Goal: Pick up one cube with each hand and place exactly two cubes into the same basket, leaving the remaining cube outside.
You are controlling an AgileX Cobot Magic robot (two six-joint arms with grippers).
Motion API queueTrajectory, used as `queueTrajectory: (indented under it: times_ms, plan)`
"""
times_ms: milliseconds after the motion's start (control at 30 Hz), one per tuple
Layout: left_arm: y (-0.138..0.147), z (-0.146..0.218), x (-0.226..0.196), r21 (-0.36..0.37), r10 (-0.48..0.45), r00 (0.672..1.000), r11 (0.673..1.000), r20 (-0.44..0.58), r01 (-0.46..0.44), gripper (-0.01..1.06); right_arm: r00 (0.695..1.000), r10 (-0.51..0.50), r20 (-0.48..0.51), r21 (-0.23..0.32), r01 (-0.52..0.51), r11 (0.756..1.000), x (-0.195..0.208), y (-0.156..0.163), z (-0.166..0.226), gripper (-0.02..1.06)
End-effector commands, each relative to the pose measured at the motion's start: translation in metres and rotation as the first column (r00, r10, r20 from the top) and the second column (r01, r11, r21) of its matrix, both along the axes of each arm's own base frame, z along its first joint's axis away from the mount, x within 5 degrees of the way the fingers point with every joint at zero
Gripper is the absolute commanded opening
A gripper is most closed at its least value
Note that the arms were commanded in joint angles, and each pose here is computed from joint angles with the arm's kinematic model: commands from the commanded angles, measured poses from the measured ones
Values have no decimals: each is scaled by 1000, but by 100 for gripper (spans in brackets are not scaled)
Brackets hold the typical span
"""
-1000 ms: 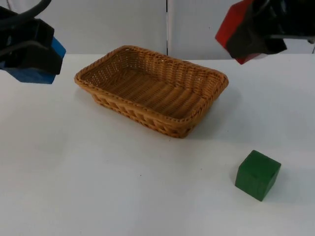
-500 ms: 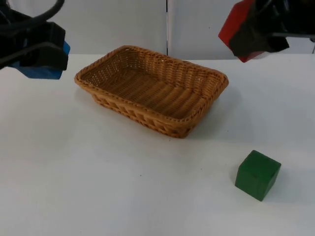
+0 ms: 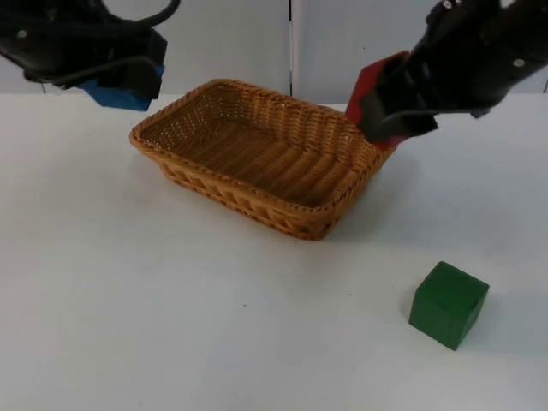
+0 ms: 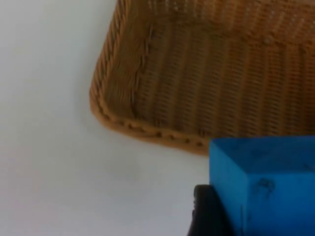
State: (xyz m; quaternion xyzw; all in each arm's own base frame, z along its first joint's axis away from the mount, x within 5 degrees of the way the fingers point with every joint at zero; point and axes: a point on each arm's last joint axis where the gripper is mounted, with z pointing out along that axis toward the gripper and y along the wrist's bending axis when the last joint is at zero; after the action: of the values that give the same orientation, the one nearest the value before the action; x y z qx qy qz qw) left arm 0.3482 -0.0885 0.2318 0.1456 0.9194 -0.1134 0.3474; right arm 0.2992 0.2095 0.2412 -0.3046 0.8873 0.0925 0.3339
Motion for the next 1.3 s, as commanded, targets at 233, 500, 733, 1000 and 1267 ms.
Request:
queueTrajectory:
  times_ms: [233,500,733,1000,1267]
  plan:
    - [-12,-15,47,34,-51,998,998,21,50,0,998,-62,-2,1,62,998,53,7,-13,0]
    - [-20,-38,84,45,-67,998,997,18,67,0,999,-51,0,-11,51,999,90,29,-38,0]
    - [-25,-61,109,50,-70,997,996,12,70,0,999,-37,23,-12,37,999,118,47,-61,0]
    - [-29,-78,125,49,-68,998,997,10,68,0,991,-38,129,62,31,998,133,56,-73,0]
    - [-30,-100,130,28,-40,999,999,-9,40,0,992,-37,124,59,30,998,137,59,-98,0]
